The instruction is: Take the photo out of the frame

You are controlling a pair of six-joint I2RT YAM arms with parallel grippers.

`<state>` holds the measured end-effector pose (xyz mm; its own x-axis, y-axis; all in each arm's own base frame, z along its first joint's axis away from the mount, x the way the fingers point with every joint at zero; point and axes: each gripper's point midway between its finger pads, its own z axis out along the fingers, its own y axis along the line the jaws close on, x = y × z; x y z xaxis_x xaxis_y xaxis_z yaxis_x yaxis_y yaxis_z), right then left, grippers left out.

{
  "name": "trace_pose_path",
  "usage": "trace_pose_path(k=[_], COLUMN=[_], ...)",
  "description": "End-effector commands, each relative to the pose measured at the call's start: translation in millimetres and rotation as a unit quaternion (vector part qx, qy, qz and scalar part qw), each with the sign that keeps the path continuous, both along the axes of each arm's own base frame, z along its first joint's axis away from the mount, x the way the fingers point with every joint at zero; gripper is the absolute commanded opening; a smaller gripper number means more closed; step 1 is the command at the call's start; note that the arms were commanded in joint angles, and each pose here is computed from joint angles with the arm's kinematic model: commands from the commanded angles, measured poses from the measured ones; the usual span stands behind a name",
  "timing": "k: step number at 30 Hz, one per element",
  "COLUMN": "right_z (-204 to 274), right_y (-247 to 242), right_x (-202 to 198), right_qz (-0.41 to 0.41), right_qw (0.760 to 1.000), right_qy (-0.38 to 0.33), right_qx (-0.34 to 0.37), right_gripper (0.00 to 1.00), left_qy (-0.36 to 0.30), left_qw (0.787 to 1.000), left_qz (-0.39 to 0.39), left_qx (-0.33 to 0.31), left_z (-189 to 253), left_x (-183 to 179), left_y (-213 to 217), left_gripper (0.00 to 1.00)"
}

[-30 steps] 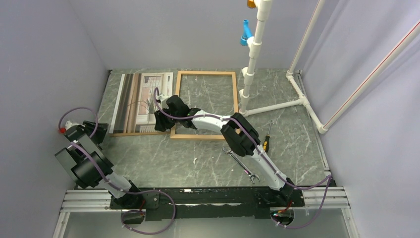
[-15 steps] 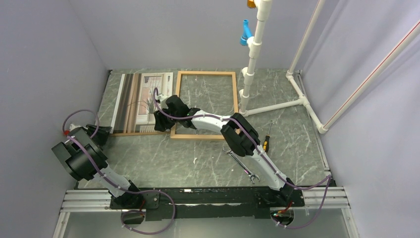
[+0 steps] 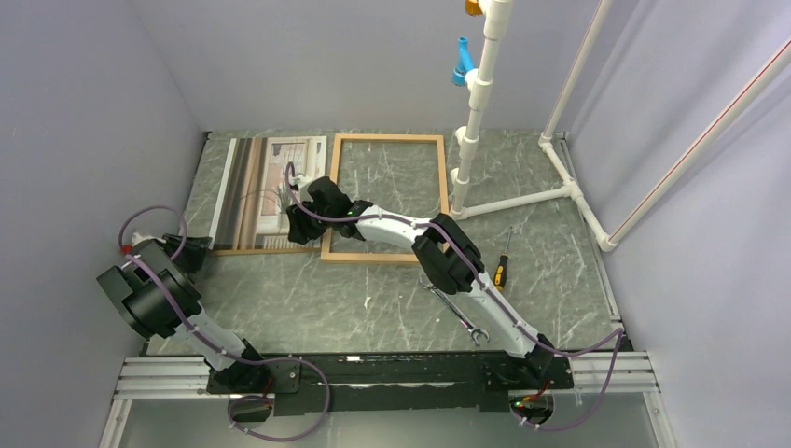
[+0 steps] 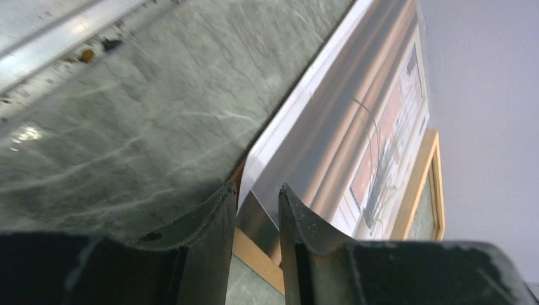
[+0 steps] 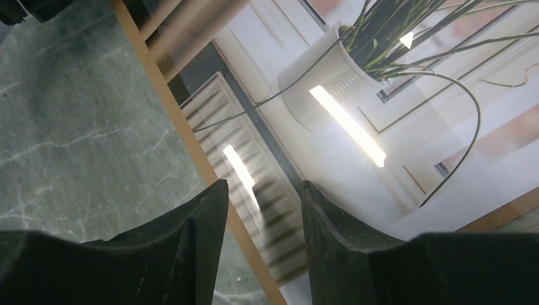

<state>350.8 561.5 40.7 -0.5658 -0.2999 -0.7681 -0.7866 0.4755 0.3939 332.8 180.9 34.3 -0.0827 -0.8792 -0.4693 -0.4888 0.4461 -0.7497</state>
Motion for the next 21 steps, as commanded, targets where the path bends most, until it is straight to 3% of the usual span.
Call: trace_pose_path(k=[1,12,21], right_z=[-16.0,-10.8,-5.1], right_y=[0.8,1.7,3.4], right_x=[3.3,5.2,4.5], right_qz=[-0.013,-0.012,-0.009], right_qw=[1.000,1.000,1.000], right_qy=[0.008,0.005,0.004], right_qx=[-0.017,-0.016,-0.011], right_gripper=[0.49,0.49,0.49], left_qy=[-0.034,-0.021,-0.015], left_qw=[0.998,0.998,0.999], left_qz=[-0.038,-0.043,-0.030], left_qx=[-0.030,-0.038,-0.028], left_z=[10.9,3.0,3.4], left_x=[9.5,8.5,3.1], left_y=[-17.5,-23.9,-23.0], left_gripper=[0.34,0.32,0.07])
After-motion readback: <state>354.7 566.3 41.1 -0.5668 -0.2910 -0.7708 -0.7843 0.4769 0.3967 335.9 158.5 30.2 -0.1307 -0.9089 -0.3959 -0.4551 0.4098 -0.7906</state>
